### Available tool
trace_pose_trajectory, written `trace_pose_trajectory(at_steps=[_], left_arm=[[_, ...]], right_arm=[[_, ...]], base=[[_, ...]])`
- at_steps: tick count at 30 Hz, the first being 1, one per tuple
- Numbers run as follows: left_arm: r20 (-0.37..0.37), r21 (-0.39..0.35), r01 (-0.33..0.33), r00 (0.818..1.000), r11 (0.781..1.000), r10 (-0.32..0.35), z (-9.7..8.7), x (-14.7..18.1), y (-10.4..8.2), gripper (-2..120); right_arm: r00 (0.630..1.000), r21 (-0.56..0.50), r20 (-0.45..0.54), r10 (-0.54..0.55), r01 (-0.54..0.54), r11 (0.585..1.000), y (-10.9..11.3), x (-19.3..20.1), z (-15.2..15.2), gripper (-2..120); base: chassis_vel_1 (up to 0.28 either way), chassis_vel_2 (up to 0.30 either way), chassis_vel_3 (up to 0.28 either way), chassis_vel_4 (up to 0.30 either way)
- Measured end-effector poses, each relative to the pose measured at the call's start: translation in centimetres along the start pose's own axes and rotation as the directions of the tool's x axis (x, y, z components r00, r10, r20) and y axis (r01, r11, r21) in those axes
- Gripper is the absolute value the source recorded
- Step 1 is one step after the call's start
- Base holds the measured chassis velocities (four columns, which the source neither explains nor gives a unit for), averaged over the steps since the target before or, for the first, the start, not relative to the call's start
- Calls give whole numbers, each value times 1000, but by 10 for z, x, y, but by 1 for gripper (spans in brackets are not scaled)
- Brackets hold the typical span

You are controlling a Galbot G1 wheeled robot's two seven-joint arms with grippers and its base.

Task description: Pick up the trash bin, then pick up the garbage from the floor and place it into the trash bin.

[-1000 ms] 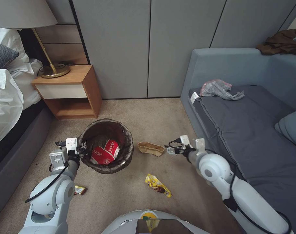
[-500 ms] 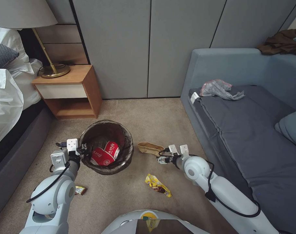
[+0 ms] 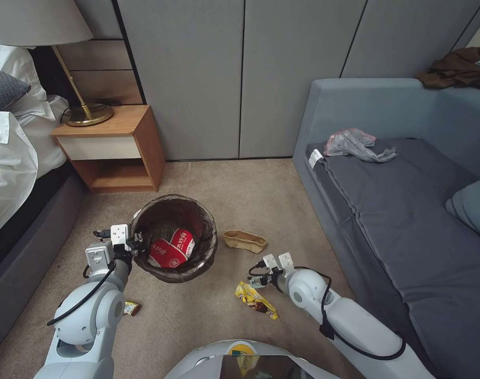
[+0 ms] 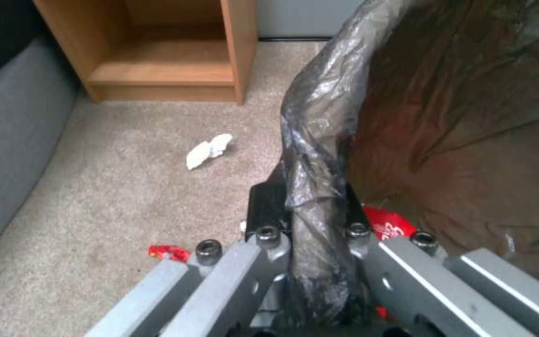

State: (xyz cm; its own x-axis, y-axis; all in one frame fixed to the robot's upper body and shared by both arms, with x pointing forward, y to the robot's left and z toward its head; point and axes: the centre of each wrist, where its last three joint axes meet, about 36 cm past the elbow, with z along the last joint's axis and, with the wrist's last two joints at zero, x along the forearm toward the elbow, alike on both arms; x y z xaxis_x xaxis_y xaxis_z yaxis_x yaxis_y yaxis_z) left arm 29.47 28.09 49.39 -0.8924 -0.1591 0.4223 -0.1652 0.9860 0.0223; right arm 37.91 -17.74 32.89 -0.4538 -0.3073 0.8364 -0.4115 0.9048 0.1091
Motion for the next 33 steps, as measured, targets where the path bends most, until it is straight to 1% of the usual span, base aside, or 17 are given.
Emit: trace_pose_trajectory(at_steps=[4,6,16,19,24,33], left_arm=[[0,1,-2,1000,1000,2,0,0,0,0],[1,1,-2,1000,1000,2,0,0,0,0],[3,3,-4,1000,1000,4,1,-1,0,0],[4,2,-4,1000,1000,4,0,-2,1,0],[4,2,-2,1000,1000,2,0,-2,2,0],[5,5,-5,1000,1000,5,0,-2,1,0]], right_arm=[[1000,25,-18,-12,12,1000,10,-6,6,100],[1000,30,-23,-10,11,1000,12,-7,7,100],[998,50,-66,20,-16,999,11,-23,23,100],[995,51,-93,37,-33,998,9,-33,33,100],[994,50,-105,42,-37,998,7,-37,37,100],[990,65,-134,44,-36,997,17,-49,49,100]], base=[[0,0,0,0],[0,0,0,0],[0,0,0,0],[0,0,0,0],[0,0,0,0],[0,0,0,0]])
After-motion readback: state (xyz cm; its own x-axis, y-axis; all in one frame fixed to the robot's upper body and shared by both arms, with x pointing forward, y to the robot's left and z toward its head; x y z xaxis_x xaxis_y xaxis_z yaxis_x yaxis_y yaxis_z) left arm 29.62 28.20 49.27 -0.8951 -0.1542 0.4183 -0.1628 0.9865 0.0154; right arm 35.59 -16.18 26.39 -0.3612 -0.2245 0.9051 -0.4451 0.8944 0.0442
